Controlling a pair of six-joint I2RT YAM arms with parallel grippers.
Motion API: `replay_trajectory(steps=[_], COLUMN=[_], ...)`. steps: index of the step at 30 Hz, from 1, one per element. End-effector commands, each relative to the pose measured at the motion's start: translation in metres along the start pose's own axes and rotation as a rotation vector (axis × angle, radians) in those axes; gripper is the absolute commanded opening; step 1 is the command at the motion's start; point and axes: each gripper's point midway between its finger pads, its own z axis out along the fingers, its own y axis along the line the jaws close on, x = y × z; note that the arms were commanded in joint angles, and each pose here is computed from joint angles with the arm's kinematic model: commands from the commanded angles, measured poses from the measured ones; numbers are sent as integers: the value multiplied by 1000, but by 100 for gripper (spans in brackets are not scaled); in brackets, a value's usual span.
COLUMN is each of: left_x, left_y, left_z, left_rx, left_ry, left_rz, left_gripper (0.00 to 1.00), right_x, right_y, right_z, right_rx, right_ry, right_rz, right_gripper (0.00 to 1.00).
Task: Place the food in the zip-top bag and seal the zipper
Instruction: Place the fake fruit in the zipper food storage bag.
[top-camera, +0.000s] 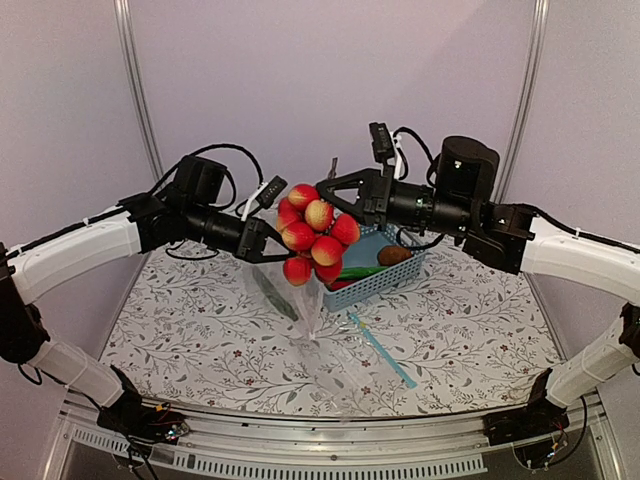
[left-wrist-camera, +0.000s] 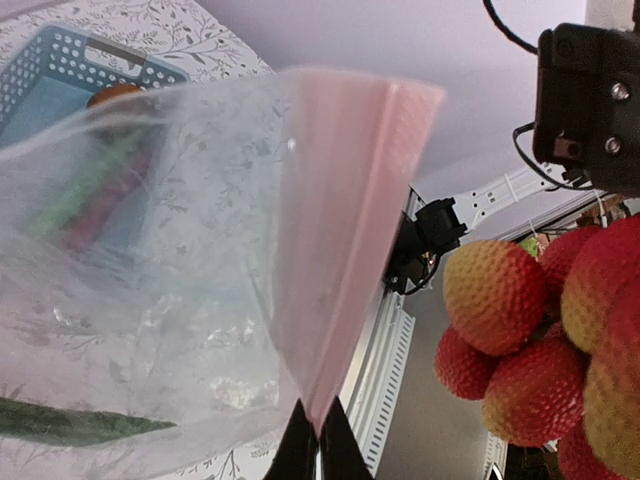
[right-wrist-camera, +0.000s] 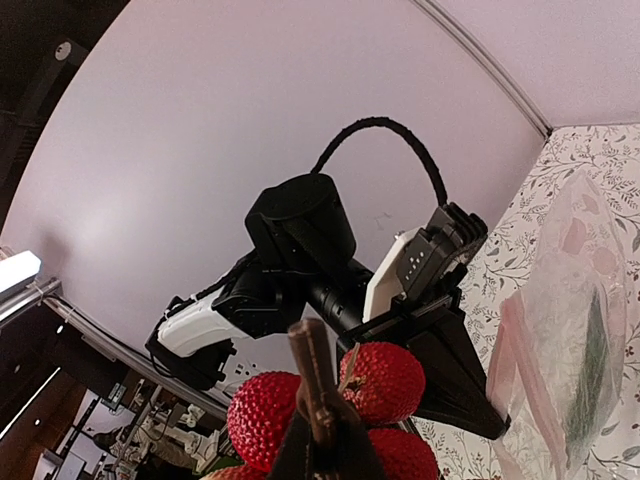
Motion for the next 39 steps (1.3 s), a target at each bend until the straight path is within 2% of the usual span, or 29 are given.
replay_trajectory(steps=[1, 12, 17, 25, 33, 39], left_x=[-18, -34, -40, -38, -27, -16], left_y=[-18, -59, -77, -84, -91, -95], left_z=[-9, -28, -36, -32, -24, -14], left_rx=[71, 205, 245, 272, 293, 303], left_ry=[-73, -107, -115, -87, -29, 18], left_rz=[-39, -187, -202, -219, -205, -205], left_gripper=[0, 0, 0, 0, 0, 0], right_x=[-4, 5, 6, 2, -15, -25], right_y=[6, -19, -35, -51, -64, -56], right_z=[4, -8, -21, -36, -48, -45], right_rx=[-81, 27, 163, 323, 463, 455], right_ry=[-66, -91, -104, -108, -158, -185], right_rz=[25, -17, -96, -207, -230, -233], right_gripper=[0, 0, 0, 0, 0, 0])
